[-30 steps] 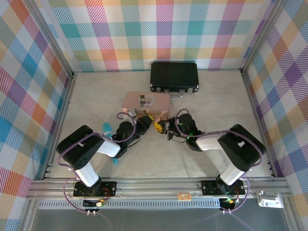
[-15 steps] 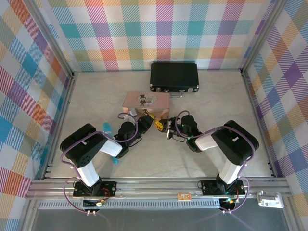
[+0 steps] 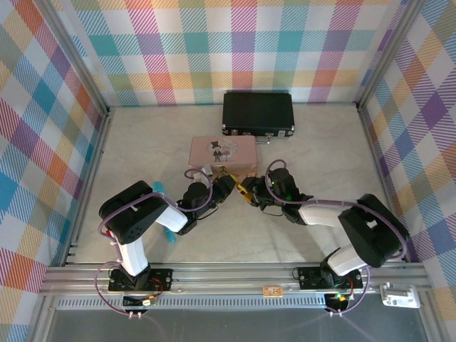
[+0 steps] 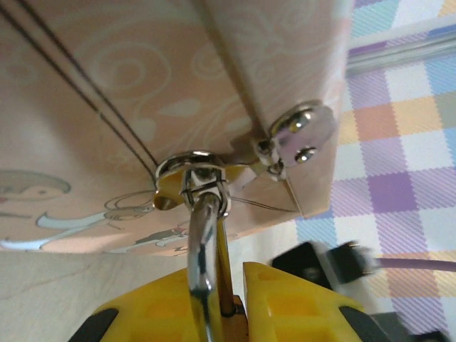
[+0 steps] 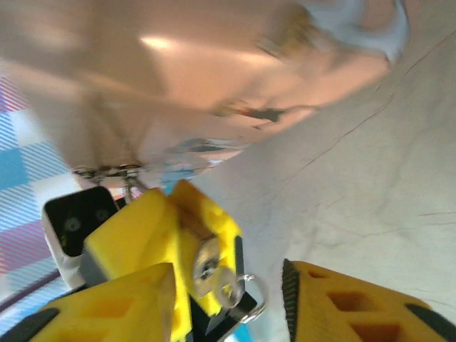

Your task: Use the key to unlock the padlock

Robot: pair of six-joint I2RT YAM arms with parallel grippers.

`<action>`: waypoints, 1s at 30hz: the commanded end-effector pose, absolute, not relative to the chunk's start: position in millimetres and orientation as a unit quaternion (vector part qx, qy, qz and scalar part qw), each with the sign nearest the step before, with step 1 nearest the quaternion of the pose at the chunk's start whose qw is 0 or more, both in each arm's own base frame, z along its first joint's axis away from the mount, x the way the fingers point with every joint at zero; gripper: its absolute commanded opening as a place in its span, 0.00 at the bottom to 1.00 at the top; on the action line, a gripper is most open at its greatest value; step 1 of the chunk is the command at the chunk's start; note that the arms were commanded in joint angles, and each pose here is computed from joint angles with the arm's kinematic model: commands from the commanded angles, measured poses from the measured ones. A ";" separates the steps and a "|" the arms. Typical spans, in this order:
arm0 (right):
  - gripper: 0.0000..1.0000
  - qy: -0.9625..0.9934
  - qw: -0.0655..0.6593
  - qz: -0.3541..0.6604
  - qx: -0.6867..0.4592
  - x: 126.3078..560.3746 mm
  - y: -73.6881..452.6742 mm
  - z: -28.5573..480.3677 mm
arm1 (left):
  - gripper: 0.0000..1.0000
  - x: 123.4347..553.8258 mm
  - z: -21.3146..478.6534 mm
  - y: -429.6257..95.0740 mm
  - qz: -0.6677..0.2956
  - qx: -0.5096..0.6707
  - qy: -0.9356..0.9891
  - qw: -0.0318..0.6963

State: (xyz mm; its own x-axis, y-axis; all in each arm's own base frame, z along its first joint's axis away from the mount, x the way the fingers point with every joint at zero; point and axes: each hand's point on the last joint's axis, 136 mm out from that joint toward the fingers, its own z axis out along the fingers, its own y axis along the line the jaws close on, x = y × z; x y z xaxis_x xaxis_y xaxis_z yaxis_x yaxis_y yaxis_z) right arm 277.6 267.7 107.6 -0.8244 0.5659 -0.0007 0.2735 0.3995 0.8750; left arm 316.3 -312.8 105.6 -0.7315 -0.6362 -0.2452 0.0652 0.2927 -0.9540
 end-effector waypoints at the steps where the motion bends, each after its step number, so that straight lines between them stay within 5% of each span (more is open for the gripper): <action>1: 0.51 0.873 0.234 0.384 0.189 272.4 231.2 113.7 | 0.00 310.3 119.1 -327.5 -0.573 -0.166 0.744 0.300; 14: 0.62 0.878 0.402 0.246 0.087 255.7 156.3 166.9 | 0.01 292.7 63.6 -315.1 -0.405 -0.127 0.872 0.244; 20: 0.64 0.882 0.394 0.254 0.045 258.2 170.4 168.1 | 0.25 288.6 61.0 -302.7 -0.363 -0.112 0.891 0.250; 24: 0.65 0.888 0.375 0.264 0.032 262.7 184.6 164.1 | 0.52 288.8 68.8 -292.3 -0.345 -0.110 0.894 0.264; 30: 0.71 0.900 0.360 0.244 -0.018 265.0 211.4 156.9 | 0.69 289.9 95.3 -257.1 -0.308 -0.118 0.896 0.297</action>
